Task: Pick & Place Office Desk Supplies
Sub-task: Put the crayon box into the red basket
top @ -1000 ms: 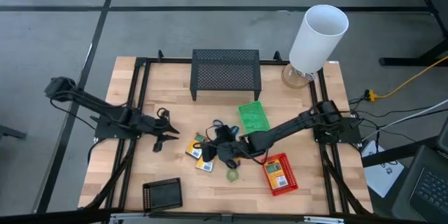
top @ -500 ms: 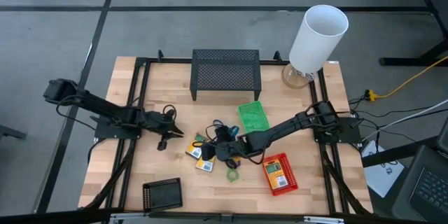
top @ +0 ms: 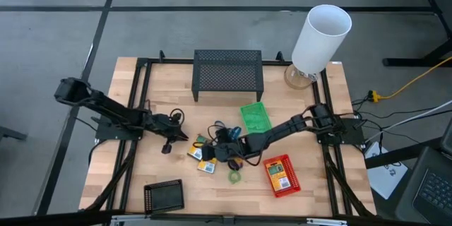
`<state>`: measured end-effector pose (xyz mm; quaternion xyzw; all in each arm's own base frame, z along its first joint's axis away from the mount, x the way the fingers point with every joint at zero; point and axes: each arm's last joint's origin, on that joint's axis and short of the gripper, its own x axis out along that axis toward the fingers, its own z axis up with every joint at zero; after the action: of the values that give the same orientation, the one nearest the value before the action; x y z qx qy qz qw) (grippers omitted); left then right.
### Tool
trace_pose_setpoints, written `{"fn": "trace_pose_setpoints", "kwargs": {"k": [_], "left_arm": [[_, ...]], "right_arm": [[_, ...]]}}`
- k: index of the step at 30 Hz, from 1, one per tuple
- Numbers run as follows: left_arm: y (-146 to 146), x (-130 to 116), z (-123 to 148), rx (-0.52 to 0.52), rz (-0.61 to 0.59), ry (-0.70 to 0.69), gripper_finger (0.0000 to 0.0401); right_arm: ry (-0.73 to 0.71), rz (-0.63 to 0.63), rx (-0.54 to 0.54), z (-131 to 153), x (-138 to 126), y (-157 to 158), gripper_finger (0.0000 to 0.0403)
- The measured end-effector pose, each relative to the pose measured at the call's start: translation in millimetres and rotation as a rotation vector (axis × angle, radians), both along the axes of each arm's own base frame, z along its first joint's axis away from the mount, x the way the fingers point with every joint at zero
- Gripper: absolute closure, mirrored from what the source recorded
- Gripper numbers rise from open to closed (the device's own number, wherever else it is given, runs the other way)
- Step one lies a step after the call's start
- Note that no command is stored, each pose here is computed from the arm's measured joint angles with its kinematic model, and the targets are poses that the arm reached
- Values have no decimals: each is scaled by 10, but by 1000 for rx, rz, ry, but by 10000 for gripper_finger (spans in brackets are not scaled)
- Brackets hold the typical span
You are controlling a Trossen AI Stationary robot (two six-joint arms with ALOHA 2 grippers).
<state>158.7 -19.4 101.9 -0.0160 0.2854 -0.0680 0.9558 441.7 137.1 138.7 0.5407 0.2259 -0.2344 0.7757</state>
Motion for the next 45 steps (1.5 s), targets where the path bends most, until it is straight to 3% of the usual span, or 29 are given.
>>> {"fn": "trace_pose_setpoints", "kwargs": {"k": [14, 29, 34, 45], "left_arm": [[-60, 347, -108, -12, -69, 26, 377], [-122, 616, -144, -58, -162, 2, 377], [-124, 641, -168, -51, -163, 1, 377], [-126, 653, -176, -58, -161, -6, 377]], "right_arm": [[134, -13, 61, -93, -65, -75, 237], [156, -8, 112, -105, -44, -167, 237], [139, 19, 185, -87, -60, -35, 237], [137, 1, 232, -85, -85, 52, 237]]}}
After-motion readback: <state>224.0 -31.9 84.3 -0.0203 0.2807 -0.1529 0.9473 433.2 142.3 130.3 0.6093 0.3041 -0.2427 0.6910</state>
